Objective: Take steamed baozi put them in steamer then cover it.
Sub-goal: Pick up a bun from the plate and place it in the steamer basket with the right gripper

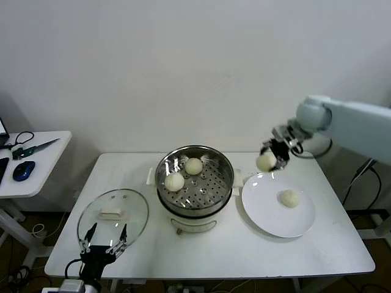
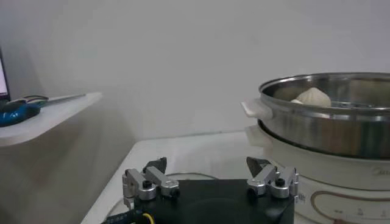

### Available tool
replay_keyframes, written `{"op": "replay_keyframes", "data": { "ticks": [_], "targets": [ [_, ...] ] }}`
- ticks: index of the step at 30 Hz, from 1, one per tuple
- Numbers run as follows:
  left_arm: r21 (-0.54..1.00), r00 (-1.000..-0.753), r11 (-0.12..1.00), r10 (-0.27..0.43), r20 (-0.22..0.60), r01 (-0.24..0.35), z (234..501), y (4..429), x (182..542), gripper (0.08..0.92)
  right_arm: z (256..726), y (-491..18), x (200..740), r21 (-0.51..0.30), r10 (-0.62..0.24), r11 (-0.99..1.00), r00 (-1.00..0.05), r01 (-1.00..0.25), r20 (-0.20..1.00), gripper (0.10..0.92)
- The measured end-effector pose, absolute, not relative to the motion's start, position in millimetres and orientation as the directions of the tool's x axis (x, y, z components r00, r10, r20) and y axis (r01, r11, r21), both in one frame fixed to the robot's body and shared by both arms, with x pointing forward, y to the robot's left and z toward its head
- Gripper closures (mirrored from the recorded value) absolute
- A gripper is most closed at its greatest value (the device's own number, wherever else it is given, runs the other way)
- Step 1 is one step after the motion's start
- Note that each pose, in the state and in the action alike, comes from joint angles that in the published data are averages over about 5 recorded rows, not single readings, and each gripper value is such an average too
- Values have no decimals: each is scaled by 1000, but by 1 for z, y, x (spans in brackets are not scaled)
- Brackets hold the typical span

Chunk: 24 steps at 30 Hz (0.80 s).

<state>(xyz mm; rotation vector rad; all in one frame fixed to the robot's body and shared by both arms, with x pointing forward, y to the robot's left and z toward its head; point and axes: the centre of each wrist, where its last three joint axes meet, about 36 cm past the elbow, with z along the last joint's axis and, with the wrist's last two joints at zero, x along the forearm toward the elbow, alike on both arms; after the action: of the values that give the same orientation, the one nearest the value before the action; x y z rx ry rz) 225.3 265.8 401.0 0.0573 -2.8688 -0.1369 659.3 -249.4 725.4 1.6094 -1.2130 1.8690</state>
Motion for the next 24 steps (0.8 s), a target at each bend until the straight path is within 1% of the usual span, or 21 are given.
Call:
{"op": "replay_keyframes", "data": {
  "ticks": [4,8,12,16,24],
  "targets": [
    [100,-964,994,-57,261,-32,402,267,224,177,750,-192,641,-355,-255,-720,-248,-596,935,335],
    [101,-964,994,-64,258,-39,403,270,223,177,745,-147,622,-329,-254,-836,-221,-439,942,335],
    [103,-964,994,-70,257,-44,404,272,222,177,723,-114,610,-292,-242,-903,-189,-315,952,335],
    [105,-964,993,-74,255,-48,405,273,221,177,695,-87,603,-262,-231,-940,-157,-218,960,335],
    [107,-963,993,-84,256,-58,406,277,219,177,643,-55,598,-215,-204,-971,-103,-104,974,335]
  ]
}}
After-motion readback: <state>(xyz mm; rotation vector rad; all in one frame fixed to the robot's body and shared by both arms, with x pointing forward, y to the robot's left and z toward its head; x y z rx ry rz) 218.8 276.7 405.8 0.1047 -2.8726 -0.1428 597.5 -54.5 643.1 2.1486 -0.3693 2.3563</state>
